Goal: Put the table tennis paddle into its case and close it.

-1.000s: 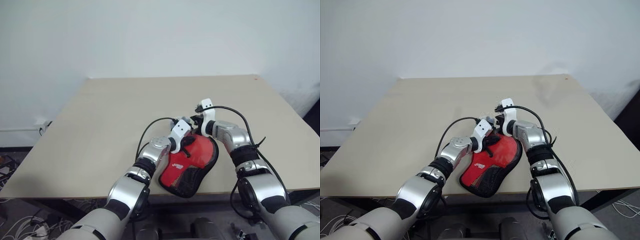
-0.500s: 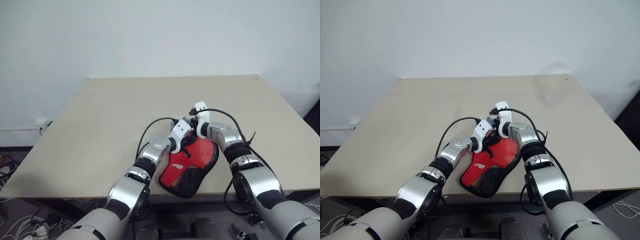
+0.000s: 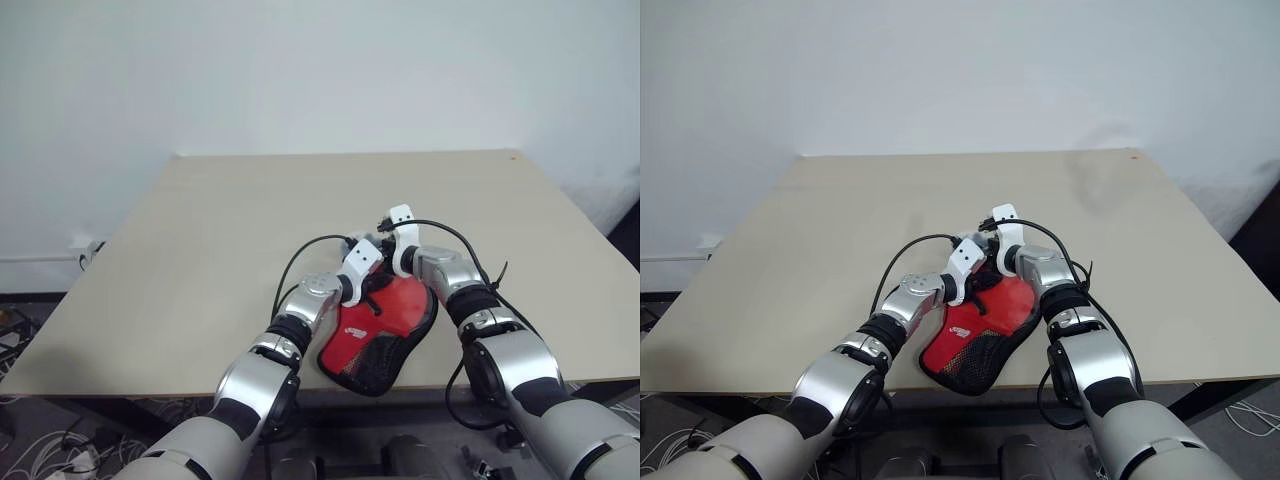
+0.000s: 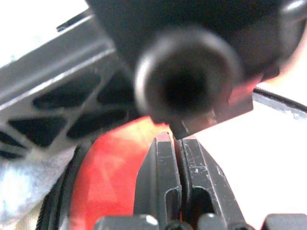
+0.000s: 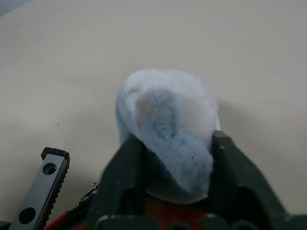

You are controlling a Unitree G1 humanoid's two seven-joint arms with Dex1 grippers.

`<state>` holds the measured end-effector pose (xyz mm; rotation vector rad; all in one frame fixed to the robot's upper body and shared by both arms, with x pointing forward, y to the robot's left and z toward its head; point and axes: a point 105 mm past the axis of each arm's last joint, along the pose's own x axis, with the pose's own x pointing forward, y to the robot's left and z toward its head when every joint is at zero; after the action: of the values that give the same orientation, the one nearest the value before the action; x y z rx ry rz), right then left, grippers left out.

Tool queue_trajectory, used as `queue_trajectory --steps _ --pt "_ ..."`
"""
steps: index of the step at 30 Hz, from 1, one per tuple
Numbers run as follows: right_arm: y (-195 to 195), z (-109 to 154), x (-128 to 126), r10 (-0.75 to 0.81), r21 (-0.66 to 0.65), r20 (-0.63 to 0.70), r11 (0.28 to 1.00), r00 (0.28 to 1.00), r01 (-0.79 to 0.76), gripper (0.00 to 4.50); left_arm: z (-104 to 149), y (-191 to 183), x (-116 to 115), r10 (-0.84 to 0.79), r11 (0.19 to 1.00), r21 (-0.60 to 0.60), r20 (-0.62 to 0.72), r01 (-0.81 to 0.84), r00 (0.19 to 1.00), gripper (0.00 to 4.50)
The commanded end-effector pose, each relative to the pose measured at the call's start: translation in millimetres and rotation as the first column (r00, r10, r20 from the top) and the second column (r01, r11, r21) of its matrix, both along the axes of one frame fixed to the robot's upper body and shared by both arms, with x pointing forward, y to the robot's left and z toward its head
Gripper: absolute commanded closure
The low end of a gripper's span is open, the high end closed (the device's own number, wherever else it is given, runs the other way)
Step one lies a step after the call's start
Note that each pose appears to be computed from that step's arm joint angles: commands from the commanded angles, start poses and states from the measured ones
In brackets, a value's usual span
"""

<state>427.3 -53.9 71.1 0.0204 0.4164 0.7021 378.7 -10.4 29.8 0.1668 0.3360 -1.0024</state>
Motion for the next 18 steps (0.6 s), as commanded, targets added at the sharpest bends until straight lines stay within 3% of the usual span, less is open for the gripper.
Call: queue_trajectory --steps 1,4,18 --pt "-0.1 24.1 10.4 -0.018 0.017 0.078 1.000 0.997 0.017 3.98 -47.2 16.7 -20.0 0.033 0.994 0.105 -0.149 -0.018 0.988 4.50" --pt "-2.2 24.2 11.9 -0.035 0.017 0.081 0.999 0.996 0.034 4.47 -47.3 16.4 -20.2 0.033 0.994 0.105 -0.149 -0.017 0.988 4.50" --pt "-23.4 22.9 23.4 -0.192 -0.005 0.100 0.981 0.976 0.193 4.47 -48.6 15.0 -21.4 0.034 0.994 0.106 -0.154 -0.017 0.987 4.50"
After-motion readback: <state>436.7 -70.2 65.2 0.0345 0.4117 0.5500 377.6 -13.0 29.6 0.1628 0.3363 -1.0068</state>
